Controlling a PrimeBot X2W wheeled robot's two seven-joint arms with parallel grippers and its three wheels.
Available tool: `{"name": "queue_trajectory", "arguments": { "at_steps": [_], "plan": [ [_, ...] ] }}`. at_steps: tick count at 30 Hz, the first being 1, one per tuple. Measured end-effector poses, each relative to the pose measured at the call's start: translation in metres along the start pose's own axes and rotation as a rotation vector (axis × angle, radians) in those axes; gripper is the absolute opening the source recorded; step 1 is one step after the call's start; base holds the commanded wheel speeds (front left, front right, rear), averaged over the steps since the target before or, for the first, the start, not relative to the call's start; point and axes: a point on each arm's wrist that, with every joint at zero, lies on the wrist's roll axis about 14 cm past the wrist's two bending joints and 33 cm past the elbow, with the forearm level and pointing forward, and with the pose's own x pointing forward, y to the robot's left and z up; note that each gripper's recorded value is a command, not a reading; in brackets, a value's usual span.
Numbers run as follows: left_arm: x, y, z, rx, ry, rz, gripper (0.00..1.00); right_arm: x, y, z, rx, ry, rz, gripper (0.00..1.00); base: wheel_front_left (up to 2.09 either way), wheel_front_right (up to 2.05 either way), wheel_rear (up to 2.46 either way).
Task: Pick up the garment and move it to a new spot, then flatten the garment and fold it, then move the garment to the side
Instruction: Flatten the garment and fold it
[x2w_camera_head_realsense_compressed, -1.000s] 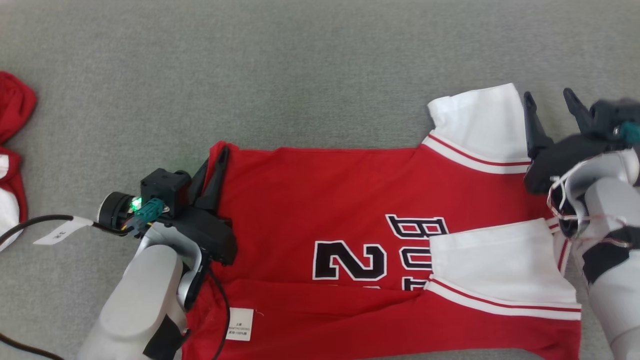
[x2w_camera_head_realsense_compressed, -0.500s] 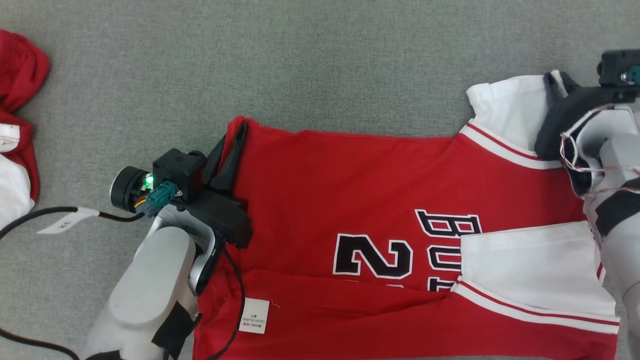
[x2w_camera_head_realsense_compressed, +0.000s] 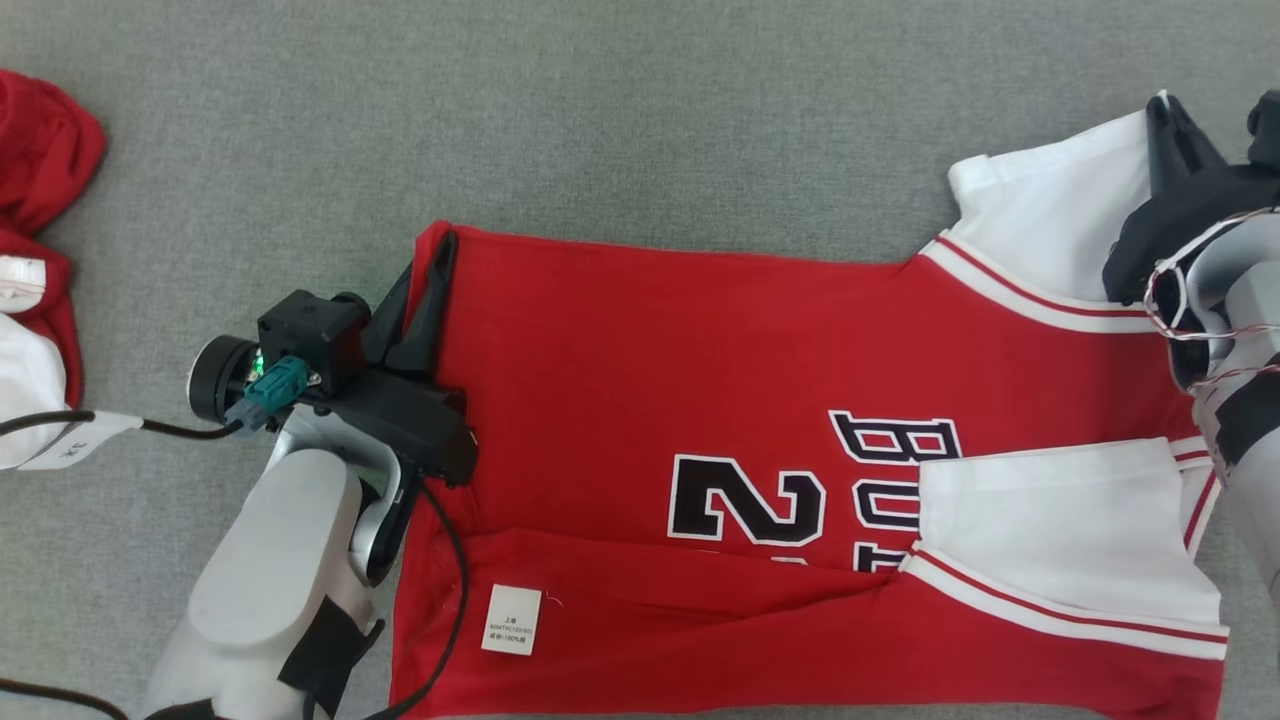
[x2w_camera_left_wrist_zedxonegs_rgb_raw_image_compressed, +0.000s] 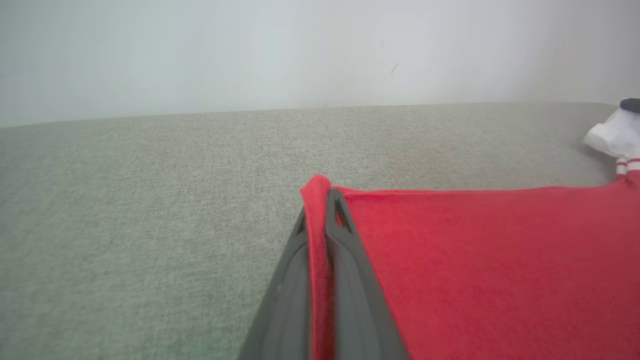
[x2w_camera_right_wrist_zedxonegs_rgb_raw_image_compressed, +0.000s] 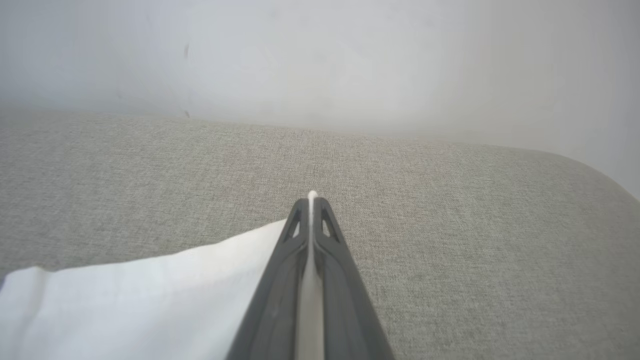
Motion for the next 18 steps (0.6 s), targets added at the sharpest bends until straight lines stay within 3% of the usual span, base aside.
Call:
{"name": "queue_trajectory", "arguments": {
  "at_steps": [10, 18],
  "plan": [
    [-0.017, -0.004, 0.004, -0.014, 0.002, 0.005, 0.00, -0.037, 0.001, 0.014, 0.123, -0.127, 0.000, 0.00, 0.00, 0.00, 0.00],
    [-0.030, -0.016, 0.012, -0.023, -0.016, -0.013, 0.00, -0.094, -0.003, 0.011, 0.253, -0.239, 0.018, 0.00, 0.00, 0.00, 0.00]
  ]
}}
